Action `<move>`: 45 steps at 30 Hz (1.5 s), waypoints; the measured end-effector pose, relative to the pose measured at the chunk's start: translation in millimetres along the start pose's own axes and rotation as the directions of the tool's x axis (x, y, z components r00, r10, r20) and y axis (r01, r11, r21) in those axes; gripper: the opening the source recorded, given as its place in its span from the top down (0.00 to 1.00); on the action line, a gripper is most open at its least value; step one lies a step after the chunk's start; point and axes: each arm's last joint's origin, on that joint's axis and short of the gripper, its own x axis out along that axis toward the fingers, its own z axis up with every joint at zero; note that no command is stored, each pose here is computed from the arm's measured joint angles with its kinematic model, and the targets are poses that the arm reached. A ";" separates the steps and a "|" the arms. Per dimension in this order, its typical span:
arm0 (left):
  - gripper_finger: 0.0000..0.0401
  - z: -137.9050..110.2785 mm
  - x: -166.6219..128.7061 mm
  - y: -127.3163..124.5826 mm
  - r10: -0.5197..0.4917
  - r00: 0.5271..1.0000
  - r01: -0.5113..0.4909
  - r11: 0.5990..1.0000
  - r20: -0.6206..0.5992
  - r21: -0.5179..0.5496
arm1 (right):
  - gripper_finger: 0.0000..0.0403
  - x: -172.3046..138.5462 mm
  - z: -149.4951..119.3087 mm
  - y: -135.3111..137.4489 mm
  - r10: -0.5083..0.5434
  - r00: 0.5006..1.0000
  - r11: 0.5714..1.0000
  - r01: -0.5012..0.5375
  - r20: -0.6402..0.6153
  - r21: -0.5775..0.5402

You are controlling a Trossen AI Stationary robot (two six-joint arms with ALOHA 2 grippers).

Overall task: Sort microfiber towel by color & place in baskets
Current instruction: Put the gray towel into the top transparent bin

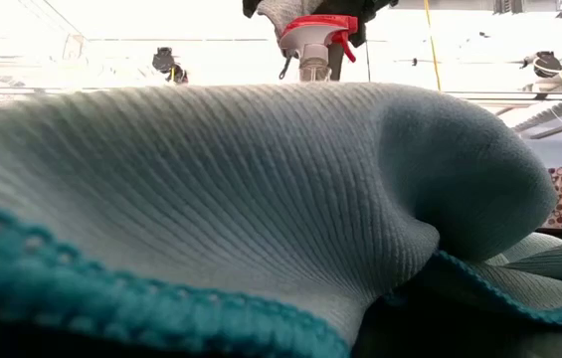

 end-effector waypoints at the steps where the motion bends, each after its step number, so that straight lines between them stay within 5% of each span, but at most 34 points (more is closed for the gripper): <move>1: 0.93 0.0 0.0 0.4 0.001 1.000 -0.001 1.000 0.000 -0.001 | 0.56 0.0 0.2 0.0 0.000 1.000 1.000 0.000 0.002 -0.004; 8: 0.87 -3.1 2.2 4.4 0.029 0.999 -0.029 1.000 -0.026 -0.005 | 0.96 -0.6 0.1 -5.4 -0.041 0.999 0.998 0.041 0.004 -0.048; 18: 0.54 -16.9 11.5 7.6 0.019 0.990 -0.028 0.998 -0.141 -0.058 | 0.98 -2.8 -8.8 -29.2 -0.141 0.988 0.990 0.142 -0.065 -0.001; 25: 0.34 -14.7 7.6 7.8 0.027 0.992 -0.035 0.997 -0.126 -0.064 | 0.98 12.0 -20.8 -41.5 -0.052 0.989 0.997 0.060 -0.136 0.051; 34: 0.31 -8.5 -1.9 -3.0 0.002 0.995 -0.006 0.999 -0.095 -0.050 | 0.99 26.0 -16.7 -51.9 -0.063 0.996 0.997 0.065 -0.055 0.034; 39: 0.31 -4.0 -10.5 -7.0 0.001 0.998 -0.004 0.999 -0.067 -0.044 | 0.99 4.3 4.9 -57.6 -0.069 0.993 0.998 0.069 0.097 0.001; 45: 0.31 0.1 -22.3 -5.7 0.027 0.999 -0.029 0.999 -0.041 -0.044 | 0.99 -38.8 37.0 -61.0 -0.217 0.962 0.970 0.231 0.166 -0.073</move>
